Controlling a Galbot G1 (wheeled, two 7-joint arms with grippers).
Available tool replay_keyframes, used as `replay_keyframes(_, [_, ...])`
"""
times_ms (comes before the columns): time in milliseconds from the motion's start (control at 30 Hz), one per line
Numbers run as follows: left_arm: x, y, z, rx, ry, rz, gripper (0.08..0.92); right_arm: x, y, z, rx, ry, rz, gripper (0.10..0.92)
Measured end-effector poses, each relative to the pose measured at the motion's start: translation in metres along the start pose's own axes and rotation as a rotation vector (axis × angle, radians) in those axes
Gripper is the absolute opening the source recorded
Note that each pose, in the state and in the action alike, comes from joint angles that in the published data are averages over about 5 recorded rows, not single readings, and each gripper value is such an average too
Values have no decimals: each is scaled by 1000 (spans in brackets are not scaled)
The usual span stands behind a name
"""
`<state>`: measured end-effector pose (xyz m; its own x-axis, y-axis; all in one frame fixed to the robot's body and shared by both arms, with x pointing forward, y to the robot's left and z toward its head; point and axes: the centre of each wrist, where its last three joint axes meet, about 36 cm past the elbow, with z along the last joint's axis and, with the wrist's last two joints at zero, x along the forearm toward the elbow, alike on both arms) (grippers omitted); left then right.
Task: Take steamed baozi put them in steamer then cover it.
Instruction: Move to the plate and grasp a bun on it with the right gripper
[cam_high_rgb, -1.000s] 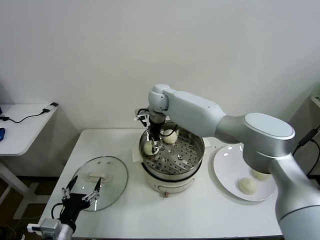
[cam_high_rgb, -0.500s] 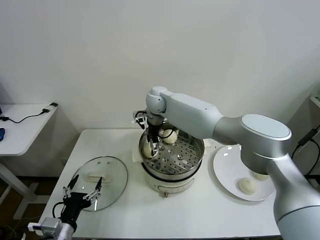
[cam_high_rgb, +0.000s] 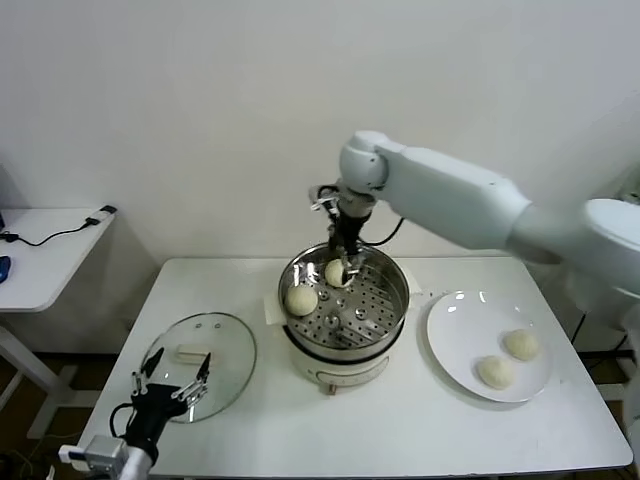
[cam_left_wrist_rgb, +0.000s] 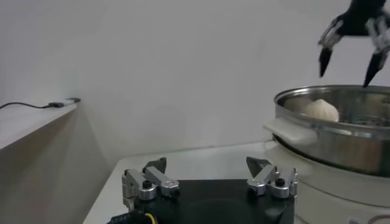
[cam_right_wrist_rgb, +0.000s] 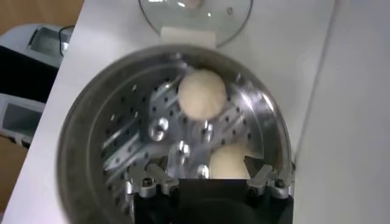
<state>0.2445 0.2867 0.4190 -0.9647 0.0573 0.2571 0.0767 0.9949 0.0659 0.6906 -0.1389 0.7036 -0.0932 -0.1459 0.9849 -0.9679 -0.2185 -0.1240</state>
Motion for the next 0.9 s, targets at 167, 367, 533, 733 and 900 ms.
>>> replay_keyframes(167, [3, -3, -2, 3, 3, 14, 823, 23, 34, 66, -54, -1, 6, 823])
replay_keyframes(367, [4, -5, 0, 19, 12, 27, 823, 23, 84, 138, -122, -24, -6, 823])
replay_keyframes(533, [6, -8, 1, 43, 20, 34, 823, 1, 124, 185, -171, -38, -22, 823])
replay_keyframes(733, [10, -12, 4, 64, 30, 32, 823, -40, 161, 224, -207, -32, -48, 823])
replay_keyframes(900, [13, -12, 8, 72, 45, 24, 823, -72, 182, 249, -231, -8, -73, 823])
